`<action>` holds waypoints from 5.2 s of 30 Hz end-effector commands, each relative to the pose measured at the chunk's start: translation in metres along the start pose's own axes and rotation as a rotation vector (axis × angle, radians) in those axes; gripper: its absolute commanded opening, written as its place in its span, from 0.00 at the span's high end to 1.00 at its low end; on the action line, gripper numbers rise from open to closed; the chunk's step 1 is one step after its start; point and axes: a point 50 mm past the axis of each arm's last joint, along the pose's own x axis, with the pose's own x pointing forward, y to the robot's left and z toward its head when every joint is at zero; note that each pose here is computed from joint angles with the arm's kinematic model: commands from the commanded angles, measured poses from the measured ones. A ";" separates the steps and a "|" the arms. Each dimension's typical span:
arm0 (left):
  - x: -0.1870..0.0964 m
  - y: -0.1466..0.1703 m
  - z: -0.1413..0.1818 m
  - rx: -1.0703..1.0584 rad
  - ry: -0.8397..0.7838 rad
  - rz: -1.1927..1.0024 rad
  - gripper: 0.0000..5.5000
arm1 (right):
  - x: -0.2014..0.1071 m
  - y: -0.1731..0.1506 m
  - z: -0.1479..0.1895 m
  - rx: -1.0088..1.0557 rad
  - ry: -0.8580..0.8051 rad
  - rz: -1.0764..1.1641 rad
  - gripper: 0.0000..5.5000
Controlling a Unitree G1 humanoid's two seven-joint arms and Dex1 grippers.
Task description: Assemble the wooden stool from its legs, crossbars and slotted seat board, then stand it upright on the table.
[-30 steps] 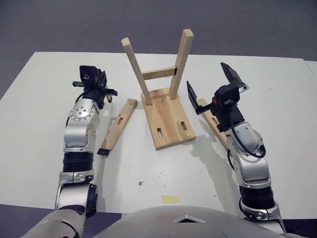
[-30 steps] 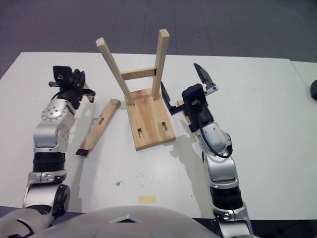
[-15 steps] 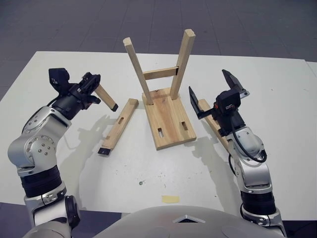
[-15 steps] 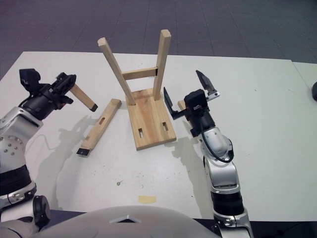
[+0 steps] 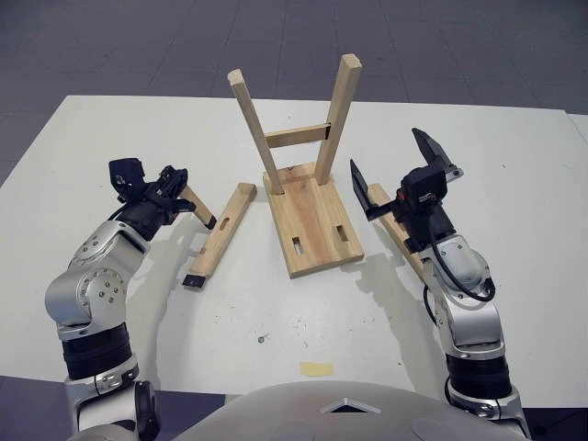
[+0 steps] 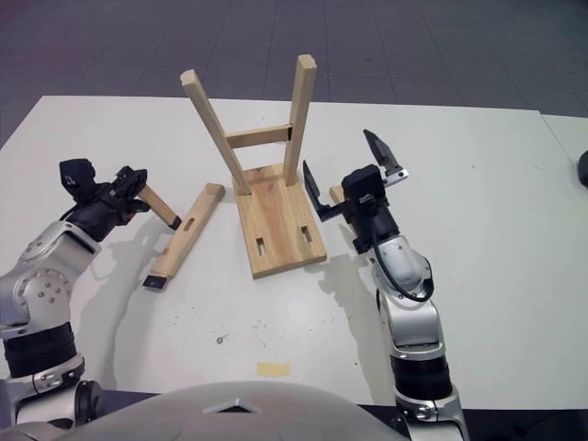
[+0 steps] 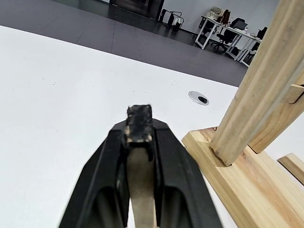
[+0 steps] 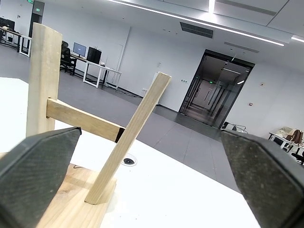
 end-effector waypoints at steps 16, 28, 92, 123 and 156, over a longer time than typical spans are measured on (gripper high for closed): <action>-0.010 -0.016 0.012 -0.029 -0.006 -0.057 0.92 | 0.001 0.001 0.001 -0.006 -0.001 -0.004 0.02; 0.000 -0.017 0.001 -0.049 -0.010 -0.044 0.92 | 0.001 -0.001 0.002 -0.012 0.000 -0.014 0.02; -0.019 -0.005 -0.070 0.289 0.070 -0.049 0.92 | 0.019 -0.003 0.009 -0.026 -0.067 0.016 0.02; 0.005 -0.006 -0.035 0.418 -0.036 -0.043 0.39 | 0.019 0.004 0.006 -0.039 -0.067 0.003 0.02; 0.067 -0.036 -0.026 0.338 -0.033 -0.154 0.02 | 0.022 0.011 0.001 -0.028 -0.053 0.014 0.02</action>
